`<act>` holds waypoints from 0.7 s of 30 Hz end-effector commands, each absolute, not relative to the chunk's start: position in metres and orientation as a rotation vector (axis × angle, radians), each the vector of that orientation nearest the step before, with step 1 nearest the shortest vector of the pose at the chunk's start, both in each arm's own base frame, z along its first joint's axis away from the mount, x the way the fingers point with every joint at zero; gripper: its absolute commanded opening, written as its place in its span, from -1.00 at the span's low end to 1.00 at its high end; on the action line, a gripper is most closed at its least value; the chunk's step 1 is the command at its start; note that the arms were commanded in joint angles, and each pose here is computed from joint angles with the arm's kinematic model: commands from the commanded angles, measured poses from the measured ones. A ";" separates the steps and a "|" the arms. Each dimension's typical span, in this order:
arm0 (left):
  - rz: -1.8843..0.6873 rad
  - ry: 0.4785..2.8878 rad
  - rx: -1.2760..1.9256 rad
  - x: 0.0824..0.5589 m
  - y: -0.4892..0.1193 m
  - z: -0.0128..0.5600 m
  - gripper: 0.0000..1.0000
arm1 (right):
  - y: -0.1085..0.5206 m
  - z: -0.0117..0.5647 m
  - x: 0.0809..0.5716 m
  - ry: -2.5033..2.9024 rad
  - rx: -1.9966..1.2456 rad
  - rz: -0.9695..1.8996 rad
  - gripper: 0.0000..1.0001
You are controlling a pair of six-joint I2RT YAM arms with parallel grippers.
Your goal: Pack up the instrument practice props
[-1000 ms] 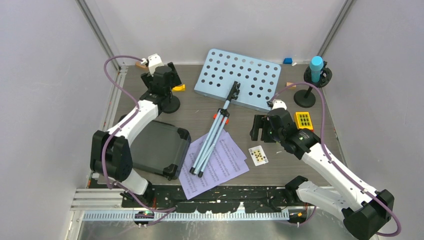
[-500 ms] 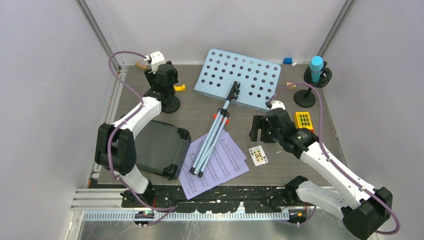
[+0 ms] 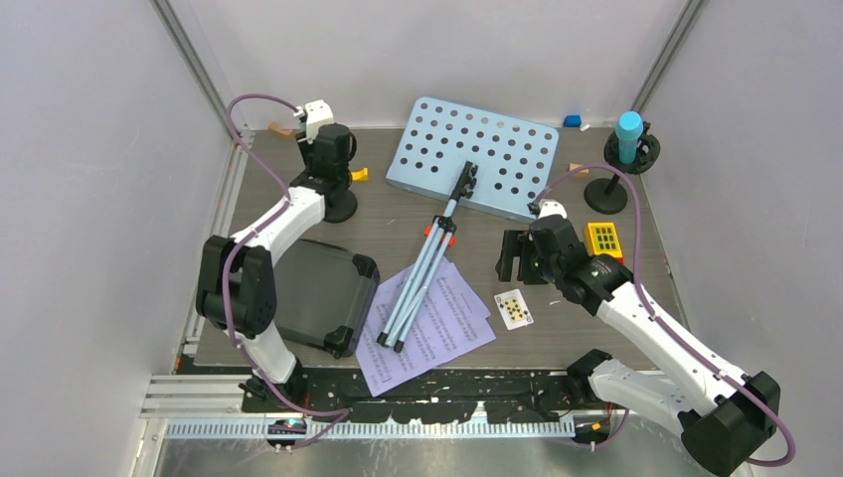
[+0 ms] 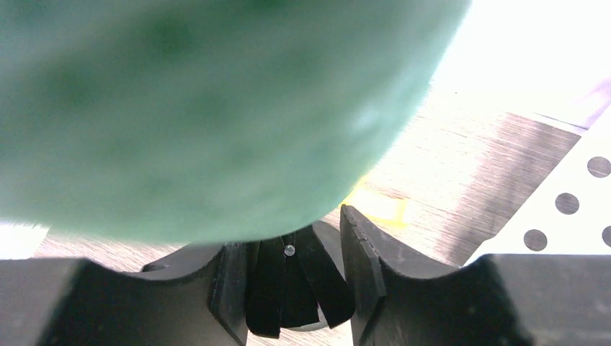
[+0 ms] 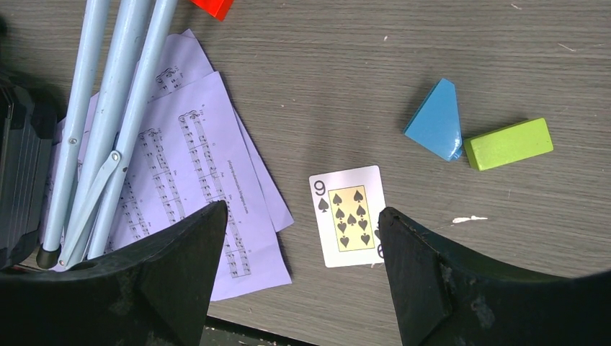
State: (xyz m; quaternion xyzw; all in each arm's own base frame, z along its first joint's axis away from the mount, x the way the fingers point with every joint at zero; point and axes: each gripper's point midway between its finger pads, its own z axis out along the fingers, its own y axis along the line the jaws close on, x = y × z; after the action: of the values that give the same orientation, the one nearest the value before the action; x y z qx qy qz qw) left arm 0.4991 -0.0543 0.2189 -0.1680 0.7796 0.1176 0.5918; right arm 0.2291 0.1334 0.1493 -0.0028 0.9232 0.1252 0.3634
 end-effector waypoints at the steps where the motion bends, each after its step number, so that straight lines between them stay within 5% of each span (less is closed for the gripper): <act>1: 0.275 1.744 -0.409 0.506 -0.050 0.249 -0.15 | 0.136 0.158 0.234 2.346 -0.032 0.332 0.64; 12: 0.025 1.736 -0.185 0.499 -0.092 0.299 -0.29 | 0.133 0.160 0.229 2.345 -0.024 0.329 0.64; 21: -0.456 1.688 0.199 0.461 -0.177 0.308 -0.29 | 0.132 0.161 0.226 2.344 -0.007 0.342 0.64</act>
State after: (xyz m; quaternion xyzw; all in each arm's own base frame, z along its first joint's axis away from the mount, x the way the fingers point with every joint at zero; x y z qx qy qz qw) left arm 0.4833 -0.1276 0.2391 -0.0021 0.8146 -0.0610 0.5769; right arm 0.2248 0.1302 0.1514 -0.0071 0.9230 0.1235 0.3644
